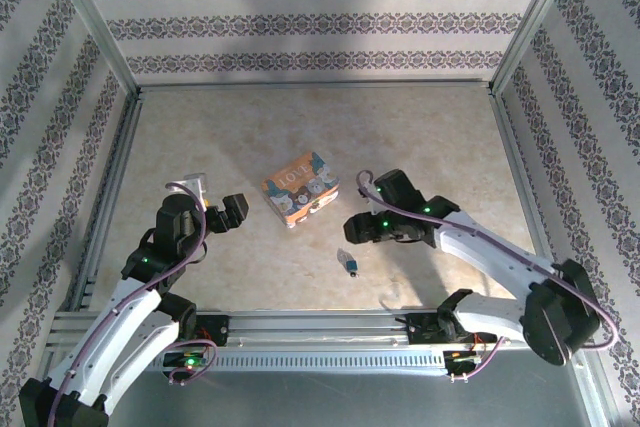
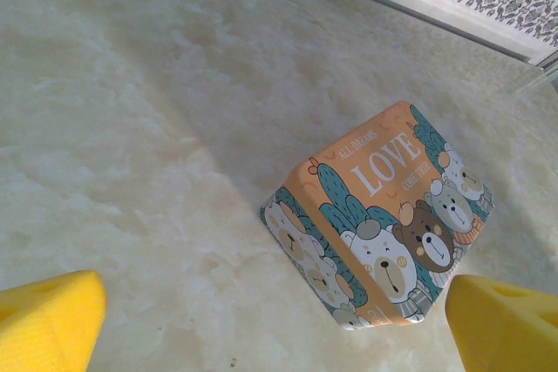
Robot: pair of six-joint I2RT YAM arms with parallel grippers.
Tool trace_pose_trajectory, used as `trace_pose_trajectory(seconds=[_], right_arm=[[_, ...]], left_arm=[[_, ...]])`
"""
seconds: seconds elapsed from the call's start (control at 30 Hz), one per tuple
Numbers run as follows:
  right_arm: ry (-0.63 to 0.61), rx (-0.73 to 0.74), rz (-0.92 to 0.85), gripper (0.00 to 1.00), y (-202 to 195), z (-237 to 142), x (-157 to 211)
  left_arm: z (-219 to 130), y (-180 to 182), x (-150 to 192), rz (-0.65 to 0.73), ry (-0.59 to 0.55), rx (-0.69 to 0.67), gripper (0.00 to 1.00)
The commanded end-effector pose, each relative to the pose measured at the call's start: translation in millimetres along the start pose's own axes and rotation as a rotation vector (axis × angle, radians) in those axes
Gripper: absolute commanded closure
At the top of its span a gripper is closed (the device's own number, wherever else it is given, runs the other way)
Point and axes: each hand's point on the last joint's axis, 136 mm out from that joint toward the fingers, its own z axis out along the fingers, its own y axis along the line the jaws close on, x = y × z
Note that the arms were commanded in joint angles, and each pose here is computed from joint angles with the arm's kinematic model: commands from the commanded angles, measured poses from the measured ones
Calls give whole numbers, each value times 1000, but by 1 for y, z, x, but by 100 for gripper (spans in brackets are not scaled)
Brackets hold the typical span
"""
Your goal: Unlock the padlock with the key
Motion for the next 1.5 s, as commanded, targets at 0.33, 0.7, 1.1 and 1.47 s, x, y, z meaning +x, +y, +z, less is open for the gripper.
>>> trace_pose_trajectory(seconds=[0.33, 0.7, 1.1, 1.47], right_arm=[[-425, 212, -74, 12, -46, -88, -56], [-734, 329, 15, 2, -109, -129, -69], [-905, 558, -19, 1, -160, -139, -80], [-1004, 636, -50, 2, -205, -116, -78]], left_arm=[[-41, 26, -31, 47, -161, -145, 1], [-68, 57, -32, 66, -225, -300, 0], [-72, 60, -36, 98, -254, -322, 1], [-61, 60, -42, 149, -294, -332, 1]])
